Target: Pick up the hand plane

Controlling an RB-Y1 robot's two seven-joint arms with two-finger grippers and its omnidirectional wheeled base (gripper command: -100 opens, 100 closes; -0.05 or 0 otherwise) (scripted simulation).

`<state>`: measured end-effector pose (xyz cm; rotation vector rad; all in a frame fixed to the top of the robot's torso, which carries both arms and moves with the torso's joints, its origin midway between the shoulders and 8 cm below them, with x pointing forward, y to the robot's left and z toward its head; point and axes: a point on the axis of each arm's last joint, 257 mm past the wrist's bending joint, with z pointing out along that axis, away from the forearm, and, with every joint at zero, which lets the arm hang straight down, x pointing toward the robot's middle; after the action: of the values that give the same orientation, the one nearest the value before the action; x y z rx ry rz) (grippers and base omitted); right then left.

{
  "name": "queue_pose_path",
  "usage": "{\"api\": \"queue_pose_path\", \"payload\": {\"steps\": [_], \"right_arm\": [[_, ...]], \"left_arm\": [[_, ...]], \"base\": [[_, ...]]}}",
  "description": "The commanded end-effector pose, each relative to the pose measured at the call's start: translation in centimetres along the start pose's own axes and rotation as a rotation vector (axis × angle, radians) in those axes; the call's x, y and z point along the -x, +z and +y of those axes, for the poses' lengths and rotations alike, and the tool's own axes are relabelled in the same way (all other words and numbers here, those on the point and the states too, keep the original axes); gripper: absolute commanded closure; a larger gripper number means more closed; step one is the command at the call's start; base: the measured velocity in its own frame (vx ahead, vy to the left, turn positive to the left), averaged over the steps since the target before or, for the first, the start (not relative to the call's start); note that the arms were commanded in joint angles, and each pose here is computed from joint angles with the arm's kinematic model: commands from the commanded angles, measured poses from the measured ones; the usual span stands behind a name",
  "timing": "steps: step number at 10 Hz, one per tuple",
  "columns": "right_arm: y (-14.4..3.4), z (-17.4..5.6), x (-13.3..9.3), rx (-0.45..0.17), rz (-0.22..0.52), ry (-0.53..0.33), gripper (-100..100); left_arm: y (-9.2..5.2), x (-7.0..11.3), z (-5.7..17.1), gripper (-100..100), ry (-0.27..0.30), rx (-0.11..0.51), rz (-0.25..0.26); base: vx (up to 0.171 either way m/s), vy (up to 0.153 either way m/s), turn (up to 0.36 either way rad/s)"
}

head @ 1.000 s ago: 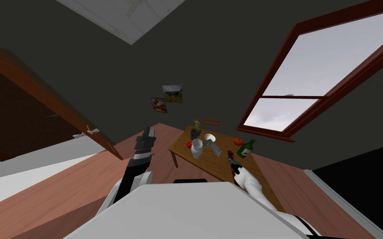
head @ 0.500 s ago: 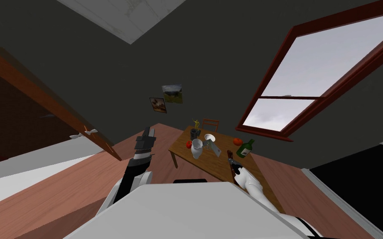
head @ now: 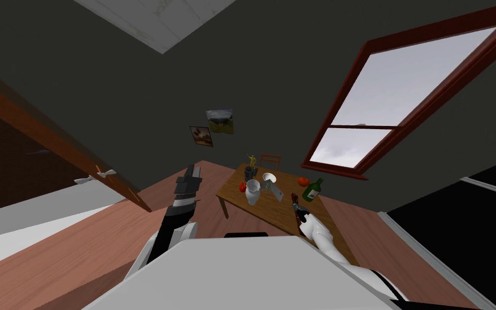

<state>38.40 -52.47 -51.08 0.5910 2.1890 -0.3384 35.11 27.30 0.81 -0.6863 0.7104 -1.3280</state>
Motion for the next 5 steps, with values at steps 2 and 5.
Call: {"api": "queue_pose_path", "payload": {"steps": [2,5], "right_arm": [[0.3,3.0,0.3,0.021,0.004,-0.017,100],[0.8,6.9,1.0,0.053,0.006,-0.044,100]], "left_arm": [[0.0,0.0,0.0,0,0.000,0.000,0.000],[0.0,0.0,0.0,0,0.000,0.000,0.000]], "base": [[-0.040,-0.030,-0.112],[-0.031,-0.021,-0.151]]}}
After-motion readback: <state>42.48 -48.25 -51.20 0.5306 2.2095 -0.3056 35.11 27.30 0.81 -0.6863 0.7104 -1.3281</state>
